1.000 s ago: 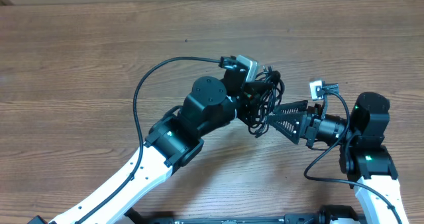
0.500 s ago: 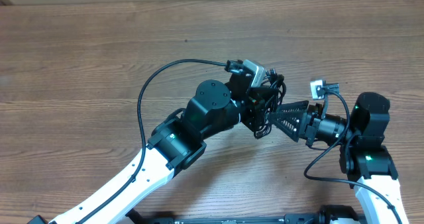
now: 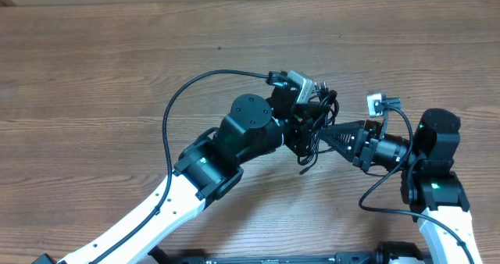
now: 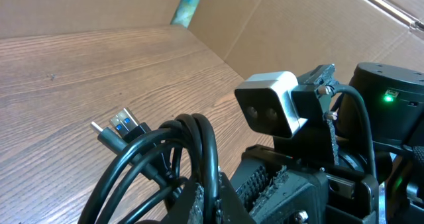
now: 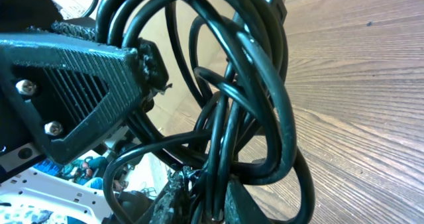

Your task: Untangle cables

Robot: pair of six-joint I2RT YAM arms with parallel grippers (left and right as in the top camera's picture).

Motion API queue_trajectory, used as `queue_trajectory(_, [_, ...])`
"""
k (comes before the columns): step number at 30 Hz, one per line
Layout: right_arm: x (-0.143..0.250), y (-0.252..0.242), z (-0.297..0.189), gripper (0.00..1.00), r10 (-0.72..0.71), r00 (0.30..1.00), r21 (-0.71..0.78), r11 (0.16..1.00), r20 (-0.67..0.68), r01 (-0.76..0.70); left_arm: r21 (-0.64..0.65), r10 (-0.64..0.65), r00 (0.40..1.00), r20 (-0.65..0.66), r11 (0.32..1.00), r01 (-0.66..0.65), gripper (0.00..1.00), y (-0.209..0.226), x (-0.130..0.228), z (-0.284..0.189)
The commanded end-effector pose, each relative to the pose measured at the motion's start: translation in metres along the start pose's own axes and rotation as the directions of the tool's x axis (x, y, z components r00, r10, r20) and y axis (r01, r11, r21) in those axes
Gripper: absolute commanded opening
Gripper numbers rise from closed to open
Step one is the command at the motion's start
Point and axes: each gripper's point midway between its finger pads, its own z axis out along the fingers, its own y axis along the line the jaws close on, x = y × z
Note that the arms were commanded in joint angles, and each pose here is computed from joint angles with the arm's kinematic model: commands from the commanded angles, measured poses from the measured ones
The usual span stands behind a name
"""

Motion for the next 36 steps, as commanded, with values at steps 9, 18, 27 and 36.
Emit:
queue_trajectory(9, [-0.010,0.004,-0.001,0.32,-0.038,0.999,0.009,0.999,0.017,0.038,0.077,0.000,1.000,-0.011,0.997,0.001,0.04,-0.021,-0.003,-0.002])
queue_trajectory(18, [-0.012,-0.002,-0.001,0.11,-0.038,0.999,0.043,0.998,0.031,0.037,0.133,0.000,0.999,-0.038,0.991,0.005,0.04,-0.030,0.001,-0.003])
queue_trajectory(27, [-0.011,0.000,-0.001,0.04,-0.036,0.999,0.034,0.999,0.027,0.035,0.115,-0.001,1.000,-0.030,0.993,0.004,0.04,-0.027,0.000,-0.002])
queue_trajectory(36, [0.005,0.002,-0.001,0.04,0.054,0.998,0.007,0.999,-0.025,-0.054,-0.065,-0.007,0.999,0.046,0.998,0.010,0.04,0.004,-0.013,-0.002])
